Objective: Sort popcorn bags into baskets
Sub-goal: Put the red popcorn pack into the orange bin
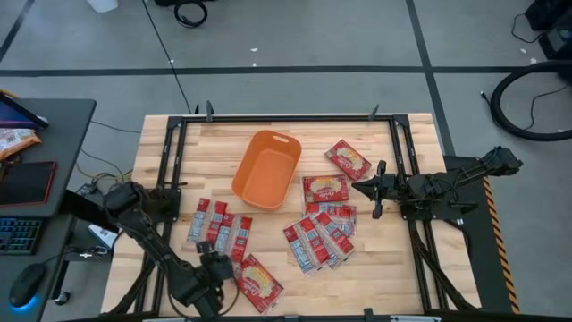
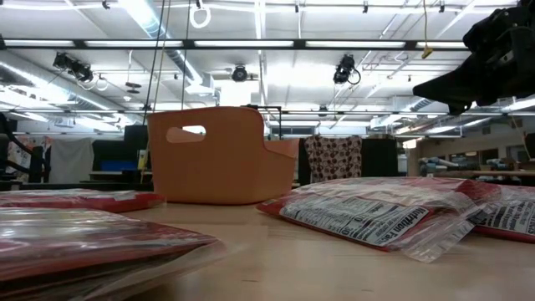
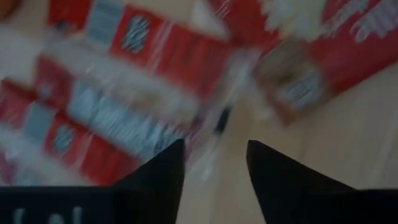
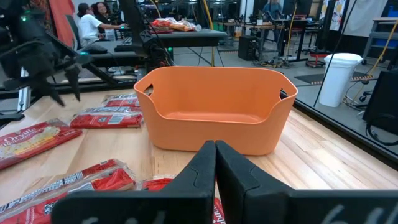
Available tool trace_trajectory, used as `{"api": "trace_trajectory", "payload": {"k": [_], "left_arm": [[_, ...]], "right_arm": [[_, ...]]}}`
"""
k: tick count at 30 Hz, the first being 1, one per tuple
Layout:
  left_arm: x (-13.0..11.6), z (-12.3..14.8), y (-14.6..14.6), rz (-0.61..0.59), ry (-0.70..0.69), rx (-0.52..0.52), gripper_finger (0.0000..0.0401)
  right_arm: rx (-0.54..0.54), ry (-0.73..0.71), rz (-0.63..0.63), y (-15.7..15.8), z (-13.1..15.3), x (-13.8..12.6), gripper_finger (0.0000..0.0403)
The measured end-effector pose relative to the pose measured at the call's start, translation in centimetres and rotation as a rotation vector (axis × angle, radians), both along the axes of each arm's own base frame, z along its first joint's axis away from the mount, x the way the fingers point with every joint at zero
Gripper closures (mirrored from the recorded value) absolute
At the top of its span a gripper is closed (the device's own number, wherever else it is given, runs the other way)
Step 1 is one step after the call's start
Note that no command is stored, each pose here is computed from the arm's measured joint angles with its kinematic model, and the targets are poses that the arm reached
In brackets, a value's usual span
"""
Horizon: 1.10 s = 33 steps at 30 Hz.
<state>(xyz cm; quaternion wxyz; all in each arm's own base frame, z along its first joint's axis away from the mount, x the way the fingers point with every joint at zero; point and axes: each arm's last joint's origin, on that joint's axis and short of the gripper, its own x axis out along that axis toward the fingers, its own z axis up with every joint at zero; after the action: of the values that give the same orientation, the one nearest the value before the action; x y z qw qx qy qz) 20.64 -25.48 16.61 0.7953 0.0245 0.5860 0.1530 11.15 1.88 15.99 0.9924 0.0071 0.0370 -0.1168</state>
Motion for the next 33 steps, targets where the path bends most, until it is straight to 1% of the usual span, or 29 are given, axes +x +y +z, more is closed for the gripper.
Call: {"api": "trace_trajectory", "payload": {"k": [3, 5, 8, 10, 15, 30, 33], "left_arm": [[1.1, -1.7, -0.4, 0.012, -0.012, -0.011, 0.0187], [1.5, -2.8, -0.3, 0.025, 0.008, 0.005, 0.0175], [2.0, -3.3, -0.1, 0.045, 0.057, 0.02, 0.0172], [2.3, -3.3, -0.1, 0.051, 0.071, 0.031, 0.0177], [2.2, -2.9, 0.0, 0.041, 0.085, 0.097, 0.0206], [2.1, -2.5, 0.1, 0.035, 0.1, 0.119, 0.0306], [2.1, -2.5, 0.1, 0.067, 0.076, 0.122, 0.033]], "right_arm": [[0.0, 0.0, 0.0, 0.0, 0.0, 0.0, 0.0387], [0.0, -0.001, 0.0, 0.0, 0.0, 0.0, 0.0387], [0.0, -0.001, 0.0, 0.0, 0.0, 0.0, 0.0387], [0.0, 0.0, 0.0, 0.0, 0.0, 0.0, 0.0387], [0.0, -0.002, 0.0, 0.0, 0.0, 0.0, 0.0387], [0.0, -0.001, 0.0, 0.0, 0.0, 0.0, 0.0387], [0.0, -0.002, 0.0, 0.0, 0.0, 0.0, 0.0387]]}}
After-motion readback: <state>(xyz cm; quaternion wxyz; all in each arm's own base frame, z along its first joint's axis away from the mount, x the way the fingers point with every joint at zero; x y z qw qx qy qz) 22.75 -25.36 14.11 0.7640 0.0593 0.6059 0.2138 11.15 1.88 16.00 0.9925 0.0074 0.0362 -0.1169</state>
